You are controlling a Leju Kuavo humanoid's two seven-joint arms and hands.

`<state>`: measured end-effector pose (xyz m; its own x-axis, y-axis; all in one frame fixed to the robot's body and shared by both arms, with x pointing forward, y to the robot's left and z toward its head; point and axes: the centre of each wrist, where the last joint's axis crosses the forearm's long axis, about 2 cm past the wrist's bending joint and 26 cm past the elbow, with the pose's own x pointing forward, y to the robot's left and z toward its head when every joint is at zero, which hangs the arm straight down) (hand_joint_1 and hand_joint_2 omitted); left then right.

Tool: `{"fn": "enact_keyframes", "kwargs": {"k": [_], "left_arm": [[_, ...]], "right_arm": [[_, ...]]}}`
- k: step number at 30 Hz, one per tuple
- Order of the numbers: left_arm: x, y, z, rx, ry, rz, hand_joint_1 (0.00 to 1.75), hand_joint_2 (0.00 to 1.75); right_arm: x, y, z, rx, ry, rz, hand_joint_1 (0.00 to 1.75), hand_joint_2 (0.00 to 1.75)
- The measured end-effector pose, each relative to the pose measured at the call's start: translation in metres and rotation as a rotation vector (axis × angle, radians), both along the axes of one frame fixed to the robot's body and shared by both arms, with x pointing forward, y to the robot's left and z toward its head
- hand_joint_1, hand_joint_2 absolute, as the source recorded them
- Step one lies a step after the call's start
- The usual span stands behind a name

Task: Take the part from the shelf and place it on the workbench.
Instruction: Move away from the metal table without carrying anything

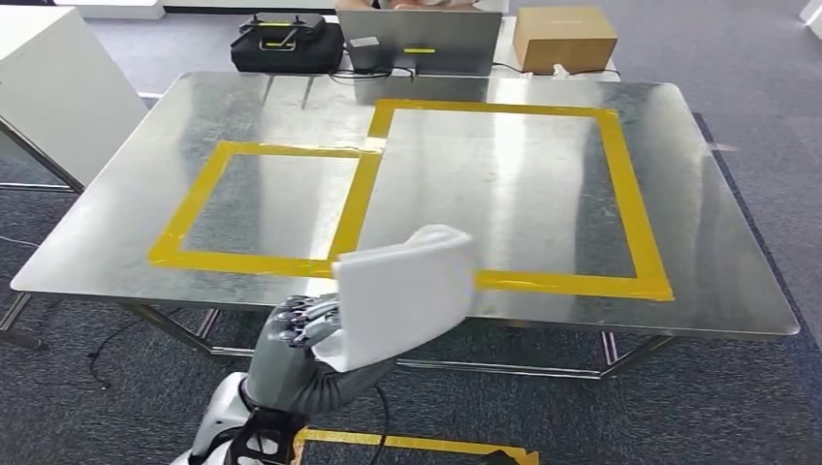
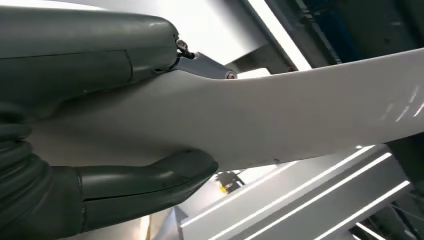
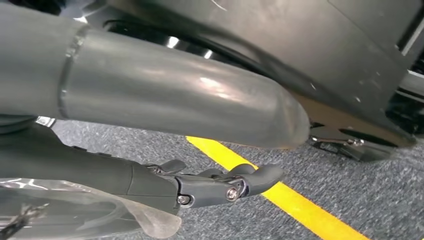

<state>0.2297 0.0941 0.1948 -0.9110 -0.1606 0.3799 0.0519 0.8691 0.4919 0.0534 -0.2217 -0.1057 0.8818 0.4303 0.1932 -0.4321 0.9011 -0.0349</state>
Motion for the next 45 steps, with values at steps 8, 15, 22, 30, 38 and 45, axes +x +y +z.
{"fn": "enact_keyframes", "kwargs": {"k": [8,15,22,30,38,45], "left_arm": [[0.028,-0.023,0.039,0.075,-0.159,-0.059,1.75,1.75],[0.059,-0.04,0.059,0.327,-0.471,0.091,1.75,1.75],[0.126,-0.045,0.051,0.701,-0.542,0.209,1.75,1.75],[0.174,-0.022,0.035,0.961,-0.373,0.325,1.75,1.75],[0.209,0.013,0.041,1.073,-0.118,0.514,1.75,1.75],[0.217,0.027,0.039,1.093,-0.065,0.55,1.75,1.75]], "right_arm": [[0.025,0.006,0.005,0.02,0.011,0.062,0.0,0.0],[0.04,0.009,0.008,0.032,0.006,0.165,0.0,0.0],[0.054,0.013,0.012,0.039,-0.001,0.233,0.0,0.0],[0.052,0.015,0.012,0.045,-0.005,0.257,0.0,0.0],[0.036,0.018,0.009,0.062,-0.023,0.232,0.0,0.0],[0.035,0.018,0.009,0.061,-0.025,0.226,0.0,0.0]]}}
